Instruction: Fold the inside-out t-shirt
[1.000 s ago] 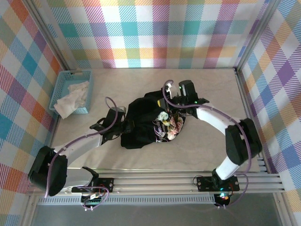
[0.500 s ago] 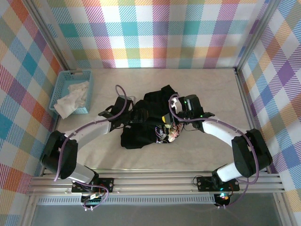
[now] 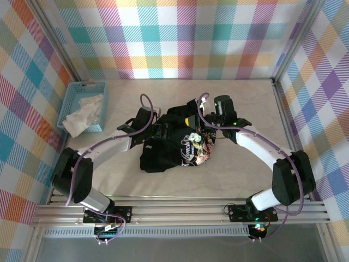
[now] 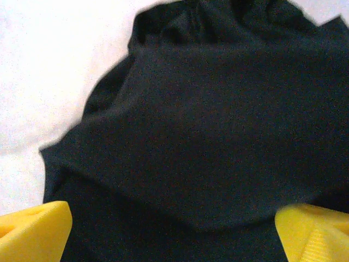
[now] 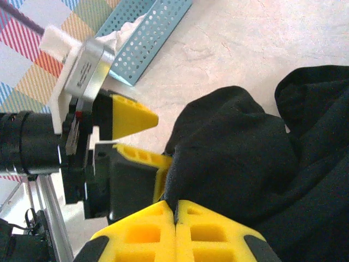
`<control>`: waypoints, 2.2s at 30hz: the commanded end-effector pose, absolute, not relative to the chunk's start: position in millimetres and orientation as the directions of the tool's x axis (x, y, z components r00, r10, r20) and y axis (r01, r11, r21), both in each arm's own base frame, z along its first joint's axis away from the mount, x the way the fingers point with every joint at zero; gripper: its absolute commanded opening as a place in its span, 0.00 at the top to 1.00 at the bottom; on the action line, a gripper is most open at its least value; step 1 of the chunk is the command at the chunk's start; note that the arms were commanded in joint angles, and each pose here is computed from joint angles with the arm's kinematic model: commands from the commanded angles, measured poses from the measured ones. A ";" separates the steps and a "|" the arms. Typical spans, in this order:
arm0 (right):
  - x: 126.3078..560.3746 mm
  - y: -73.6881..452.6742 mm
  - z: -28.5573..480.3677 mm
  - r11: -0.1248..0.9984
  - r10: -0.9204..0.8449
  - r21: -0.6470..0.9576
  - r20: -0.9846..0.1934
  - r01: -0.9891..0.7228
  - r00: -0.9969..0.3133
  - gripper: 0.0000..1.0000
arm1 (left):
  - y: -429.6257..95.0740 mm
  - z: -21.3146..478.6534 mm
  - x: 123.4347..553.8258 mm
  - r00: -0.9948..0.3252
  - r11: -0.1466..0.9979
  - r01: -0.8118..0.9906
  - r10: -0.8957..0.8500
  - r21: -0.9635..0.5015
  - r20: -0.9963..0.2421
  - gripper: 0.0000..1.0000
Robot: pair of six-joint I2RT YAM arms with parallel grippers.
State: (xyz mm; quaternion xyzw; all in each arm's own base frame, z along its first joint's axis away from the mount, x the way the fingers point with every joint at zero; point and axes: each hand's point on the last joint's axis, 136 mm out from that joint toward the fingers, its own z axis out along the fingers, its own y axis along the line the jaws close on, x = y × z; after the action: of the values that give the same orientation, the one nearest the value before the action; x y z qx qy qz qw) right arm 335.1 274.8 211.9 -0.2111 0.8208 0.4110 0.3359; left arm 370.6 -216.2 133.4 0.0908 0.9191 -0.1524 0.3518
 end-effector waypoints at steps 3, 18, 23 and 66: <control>335.5 274.9 217.0 0.572 -0.088 0.522 -0.727 -0.632 -0.681 1.00 | -230.2 139.7 396.6 -0.702 0.935 0.311 0.107 -0.168 -0.704 0.05; 344.1 216.2 230.5 0.806 -0.179 0.229 -0.784 -0.546 -0.594 1.00 | -287.7 246.5 359.0 -0.716 0.690 0.550 0.099 -0.471 -0.691 0.98; 325.2 215.8 274.5 0.746 -0.200 0.141 -0.885 -0.651 -0.421 0.98 | -289.9 296.8 292.3 -0.734 0.502 0.627 0.125 -0.595 -0.668 1.00; 239.3 297.0 283.3 0.196 -0.240 0.483 -0.820 -0.854 -0.519 1.00 | -188.2 263.5 350.8 -0.648 0.944 0.296 0.083 -0.150 -0.757 0.95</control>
State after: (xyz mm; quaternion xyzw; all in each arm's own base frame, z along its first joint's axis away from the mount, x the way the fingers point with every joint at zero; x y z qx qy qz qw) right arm 266.5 288.3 249.9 -0.3748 0.7618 0.4161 0.3257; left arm 327.4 -227.7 274.2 0.1675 0.8802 -0.2404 0.3734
